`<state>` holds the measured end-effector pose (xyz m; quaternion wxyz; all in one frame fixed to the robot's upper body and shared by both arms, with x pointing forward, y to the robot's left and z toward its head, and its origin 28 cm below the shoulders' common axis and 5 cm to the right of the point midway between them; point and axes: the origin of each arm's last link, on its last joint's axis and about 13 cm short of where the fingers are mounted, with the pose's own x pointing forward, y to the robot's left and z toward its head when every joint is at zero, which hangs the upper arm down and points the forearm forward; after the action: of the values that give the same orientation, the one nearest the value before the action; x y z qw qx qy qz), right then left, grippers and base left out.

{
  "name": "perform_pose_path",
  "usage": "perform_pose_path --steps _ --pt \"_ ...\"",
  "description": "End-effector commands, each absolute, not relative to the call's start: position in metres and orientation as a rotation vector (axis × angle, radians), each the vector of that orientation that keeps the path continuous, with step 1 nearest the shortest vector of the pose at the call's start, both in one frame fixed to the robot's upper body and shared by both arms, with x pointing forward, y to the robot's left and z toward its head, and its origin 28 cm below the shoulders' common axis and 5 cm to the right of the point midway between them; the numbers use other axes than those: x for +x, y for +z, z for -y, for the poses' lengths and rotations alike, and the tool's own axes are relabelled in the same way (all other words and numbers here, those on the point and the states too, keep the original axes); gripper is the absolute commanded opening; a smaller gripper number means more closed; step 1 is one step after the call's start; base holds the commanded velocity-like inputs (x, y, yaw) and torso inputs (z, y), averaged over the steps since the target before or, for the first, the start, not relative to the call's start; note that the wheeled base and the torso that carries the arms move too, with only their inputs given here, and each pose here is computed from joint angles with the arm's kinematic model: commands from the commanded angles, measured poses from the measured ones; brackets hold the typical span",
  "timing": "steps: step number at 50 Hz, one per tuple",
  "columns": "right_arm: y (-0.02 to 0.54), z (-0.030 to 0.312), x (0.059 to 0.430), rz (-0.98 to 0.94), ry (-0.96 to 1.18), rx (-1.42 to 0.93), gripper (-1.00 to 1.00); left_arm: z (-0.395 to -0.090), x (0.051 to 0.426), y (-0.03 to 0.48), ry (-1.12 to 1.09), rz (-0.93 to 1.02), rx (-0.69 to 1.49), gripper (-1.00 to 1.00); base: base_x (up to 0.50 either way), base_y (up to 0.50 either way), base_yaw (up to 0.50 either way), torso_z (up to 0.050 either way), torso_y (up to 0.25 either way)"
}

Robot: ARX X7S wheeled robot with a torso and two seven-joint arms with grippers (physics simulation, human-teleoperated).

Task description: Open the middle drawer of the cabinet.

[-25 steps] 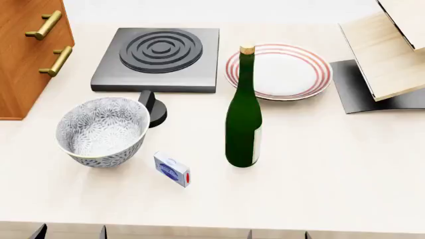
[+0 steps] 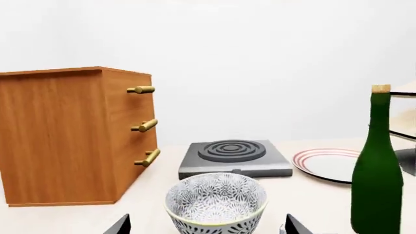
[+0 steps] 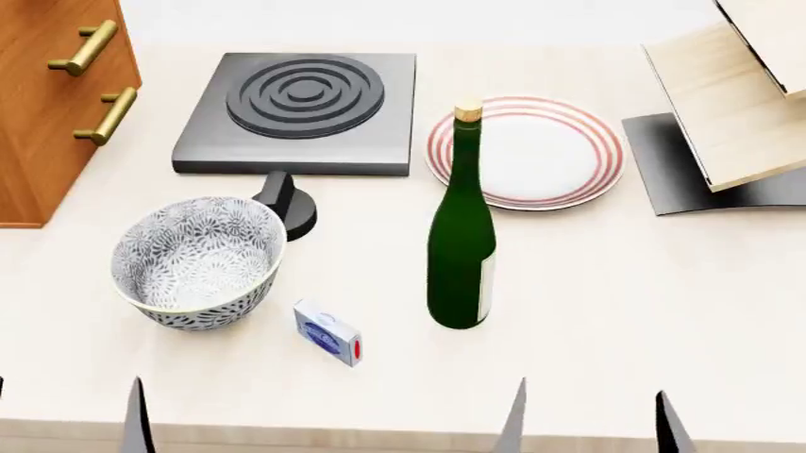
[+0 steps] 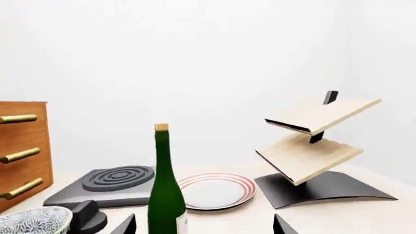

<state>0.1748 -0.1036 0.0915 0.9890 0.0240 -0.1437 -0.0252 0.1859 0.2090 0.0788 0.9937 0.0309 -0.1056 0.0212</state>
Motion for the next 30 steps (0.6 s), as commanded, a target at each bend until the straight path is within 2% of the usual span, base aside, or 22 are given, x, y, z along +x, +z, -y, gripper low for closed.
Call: perform_pose_path --steps 1,21,30 --pt "0.134 0.103 0.145 0.441 -0.045 0.071 1.00 -0.209 0.166 0.113 0.047 0.334 0.066 1.00 0.00 0.00 0.00 0.000 0.000" --pt "0.148 0.103 0.139 0.482 -0.052 0.028 1.00 -0.209 0.152 0.131 0.051 0.406 0.062 1.00 0.00 0.00 0.00 0.000 0.000" --pt "0.149 0.103 0.137 0.479 -0.049 0.035 1.00 -0.210 0.150 0.132 0.052 0.407 0.059 1.00 0.14 0.47 0.00 0.000 0.000"
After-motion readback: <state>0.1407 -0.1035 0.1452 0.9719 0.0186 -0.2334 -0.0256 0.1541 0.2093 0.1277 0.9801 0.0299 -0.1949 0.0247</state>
